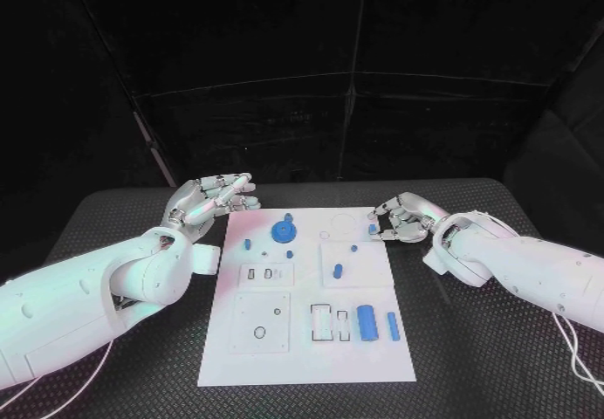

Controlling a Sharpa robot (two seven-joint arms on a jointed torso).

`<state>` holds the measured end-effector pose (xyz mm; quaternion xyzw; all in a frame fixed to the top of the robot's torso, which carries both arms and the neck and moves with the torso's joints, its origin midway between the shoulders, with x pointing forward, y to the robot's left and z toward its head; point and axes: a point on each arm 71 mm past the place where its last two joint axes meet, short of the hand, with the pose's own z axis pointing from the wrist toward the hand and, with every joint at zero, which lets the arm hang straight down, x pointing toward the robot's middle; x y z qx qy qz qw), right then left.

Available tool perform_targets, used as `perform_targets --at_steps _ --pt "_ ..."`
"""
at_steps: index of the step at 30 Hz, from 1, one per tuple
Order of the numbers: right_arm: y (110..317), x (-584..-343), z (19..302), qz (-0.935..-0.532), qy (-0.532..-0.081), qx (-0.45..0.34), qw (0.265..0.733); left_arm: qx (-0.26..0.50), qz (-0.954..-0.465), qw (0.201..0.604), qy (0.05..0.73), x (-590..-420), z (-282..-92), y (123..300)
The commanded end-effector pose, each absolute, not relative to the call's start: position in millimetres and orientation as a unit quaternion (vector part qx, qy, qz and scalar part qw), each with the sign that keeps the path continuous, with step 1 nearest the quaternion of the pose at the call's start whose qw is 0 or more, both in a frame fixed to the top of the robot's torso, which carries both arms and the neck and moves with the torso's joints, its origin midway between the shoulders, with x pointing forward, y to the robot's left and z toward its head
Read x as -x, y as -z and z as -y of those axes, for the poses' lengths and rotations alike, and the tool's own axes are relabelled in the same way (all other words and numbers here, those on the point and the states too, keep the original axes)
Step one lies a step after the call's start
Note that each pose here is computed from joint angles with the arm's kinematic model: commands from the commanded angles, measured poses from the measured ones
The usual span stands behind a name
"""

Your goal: Assemble the parts on the task board

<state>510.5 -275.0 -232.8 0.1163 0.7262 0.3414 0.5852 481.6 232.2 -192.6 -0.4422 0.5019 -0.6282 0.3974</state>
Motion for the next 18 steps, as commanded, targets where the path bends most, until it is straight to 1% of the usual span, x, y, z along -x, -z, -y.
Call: perform_targets --at_steps 1,18 --pt "232.8 -510.7 274.1 -0.726 -0.350 -0.115 0.581 0.436 -0.500 0.395 0.635 -481.7 -230.7 190.9" --pt "236.6 -513.6 277.2 -0.732 -0.338 -0.114 0.581 0.437 -0.500 0.396 0.634 -482.3 -231.5 191.5"
